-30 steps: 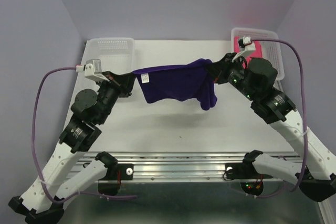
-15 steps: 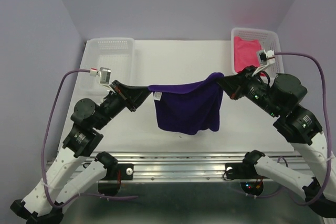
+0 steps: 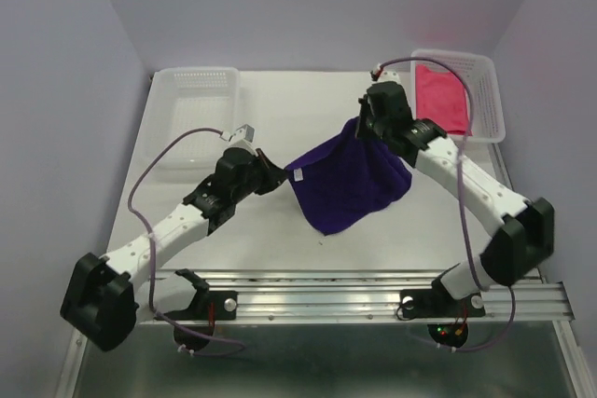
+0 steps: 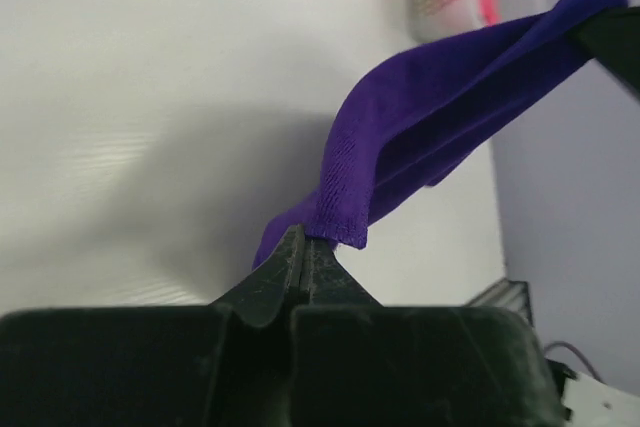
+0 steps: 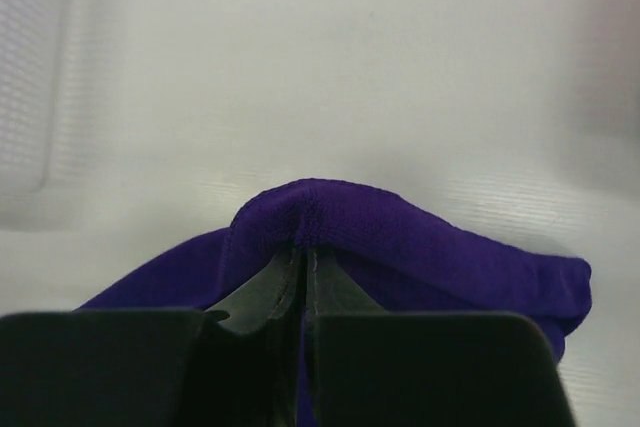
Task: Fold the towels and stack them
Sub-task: Flatten out the crumpled towel
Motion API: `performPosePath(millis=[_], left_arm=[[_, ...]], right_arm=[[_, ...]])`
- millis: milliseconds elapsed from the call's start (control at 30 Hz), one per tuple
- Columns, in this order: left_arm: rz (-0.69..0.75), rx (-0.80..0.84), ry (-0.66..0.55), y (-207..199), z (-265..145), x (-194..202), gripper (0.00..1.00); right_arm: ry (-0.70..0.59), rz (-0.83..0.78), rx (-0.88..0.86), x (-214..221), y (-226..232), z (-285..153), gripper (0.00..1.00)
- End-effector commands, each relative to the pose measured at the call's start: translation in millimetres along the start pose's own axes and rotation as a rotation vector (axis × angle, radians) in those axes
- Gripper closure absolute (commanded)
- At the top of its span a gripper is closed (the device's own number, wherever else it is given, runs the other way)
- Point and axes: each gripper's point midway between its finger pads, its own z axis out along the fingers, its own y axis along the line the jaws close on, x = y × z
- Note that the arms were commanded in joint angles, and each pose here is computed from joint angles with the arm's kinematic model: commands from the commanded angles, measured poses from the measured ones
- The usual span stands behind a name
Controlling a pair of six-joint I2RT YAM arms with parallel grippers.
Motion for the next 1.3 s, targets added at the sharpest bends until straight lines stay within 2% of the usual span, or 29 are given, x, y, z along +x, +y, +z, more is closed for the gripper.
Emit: performPosePath(millis=[0, 67, 100, 133, 167, 233, 267, 300, 333, 367, 400, 433, 533, 567, 600, 633, 667, 700, 733, 767, 800, 833, 933, 967, 1000, 1067, 1100, 1133, 1267], left_arm=[[-0.025, -0.25, -0.02, 58.5, 31.2, -3.1, 1.0], [-0.024, -0.323, -0.011, 77.2, 41.8, -4.0, 1.0], [-0.034, -0.379, -0.009, 94.2, 52.5, -10.0, 1.0], [-0.033, -0.4, 0.014, 99.8, 58.5, -5.5, 1.0], [-0.052, -0.449, 0.022, 115.5, 61.0, -10.1, 1.0], [-0.071, -0.505, 0.044, 133.7, 74.2, -11.1, 1.0], [-0.081, -0.53, 0.037, 141.9, 76.4, -15.3, 1.0], [-0.084, -0.546, 0.039, 146.1, 79.7, -15.7, 1.0], [-0.077, -0.564, 0.033, 149.8, 86.8, -19.7, 1.0], [-0.07, -0.578, 0.031, 152.0, 89.5, -21.8, 1.0], [-0.061, -0.6, 0.005, 154.0, 95.4, -30.8, 0.95], [-0.057, -0.608, -0.017, 153.9, 98.8, -38.2, 0.81], [-0.027, -0.658, -0.016, 153.7, 100.4, -49.3, 0.5], [-0.025, -0.663, -0.013, 152.4, 98.9, -50.6, 0.46], [-0.024, -0.65, -0.026, 145.9, 96.4, -55.5, 0.42], [-0.017, -0.638, -0.03, 140.8, 94.7, -56.3, 0.3], [-0.011, -0.626, -0.036, 135.2, 92.6, -57.1, 0.26], [-0.003, -0.61, -0.054, 125.9, 86.4, -60.4, 0.21], [0.01, -0.59, -0.055, 116.5, 85.1, -58.3, 0.03], [0.026, -0.578, -0.055, 110.5, 82.2, -57.9, 0.03], [0.031, -0.554, -0.062, 101.9, 76.1, -58.4, 0.03], [0.037, -0.534, -0.059, 94.2, 74.0, -56.0, 0.02], [0.039, -0.497, -0.06, 85.2, 59.0, -51.9, 0.02], [0.048, -0.49, -0.065, 83.9, 54.7, -51.6, 0.01], [0.055, -0.487, -0.073, 84.5, 46.0, -50.7, 0.01], [0.062, -0.494, -0.074, 85.9, 36.4, -49.4, 0.01], [0.067, -0.493, -0.076, 85.4, 32.1, -49.6, 0.01], [0.077, -0.484, -0.083, 83.0, 24.5, -50.2, 0.01], [0.068, -0.469, -0.117, 82.9, 4.1, -49.1, 0.01]], right_arm=[[-0.04, -0.011, -0.009, -38.3, -4.7, 80.7, 0.99], [0.02, -0.066, -0.033, -33.7, -1.5, 118.9, 0.99], [0.102, -0.096, -0.02, -3.0, -3.7, 158.5, 0.99], [0.115, -0.116, -0.035, 0.4, 0.5, 173.9, 0.99], [0.073, -0.128, -0.102, -24.6, 20.1, 181.3, 0.98], [0.131, -0.174, -0.123, 1.7, 23.1, 220.4, 0.97], [0.14, -0.19, -0.142, 5.6, 26.8, 230.7, 0.96], [0.116, -0.207, -0.189, -8.1, 38.8, 233.3, 0.96], [0.145, -0.219, -0.189, 7.7, 36.7, 248.4, 0.95], [0.126, -0.229, -0.218, 2.7, 43.0, 251.8, 0.91], [0.118, -0.25, -0.229, 4.1, 44.6, 255.5, 0.88], [0.117, -0.256, -0.229, 7.5, 43.1, 259.8, 0.86], [0.117, -0.278, -0.246, 14.4, 43.0, 262.7, 0.61], [0.107, -0.28, -0.247, 9.1, 44.2, 256.9, 0.43], [0.129, -0.282, -0.242, 17.5, 40.5, 254.4, 0.37], [0.131, -0.282, -0.24, 17.1, 38.7, 250.0, 0.32], [0.09, -0.272, -0.249, -2.3, 43.2, 234.8, 0.11], [0.09, -0.263, -0.252, -2.2, 43.6, 228.3, 0.01], [0.111, -0.255, -0.251, 7.4, 39.8, 221.1, 0.0], [0.113, -0.241, -0.258, 9.6, 41.0, 213.9, 0.0], [0.085, -0.195, -0.264, -6.6, 45.5, 192.7, 0.0], [0.159, -0.176, -0.245, 27.1, 35.3, 187.5, 0.0], [0.159, -0.114, -0.254, 46.2, 46.9, 148.3, 0.0], [0.215, -0.105, -0.233, 83.6, 48.6, 136.8, 0.0], [0.244, -0.097, -0.236, 100.5, 51.8, 126.0, 0.0], [0.245, -0.061, -0.212, 109.9, 53.4, 104.3, 0.0], [0.291, -0.04, -0.194, 138.1, 50.9, 94.8, 0.0], [0.294, -0.034, -0.197, 143.9, 52.2, 88.0, 0.0], [0.372, -0.071, -0.269, 185.3, 75.6, 62.6, 0.0]])
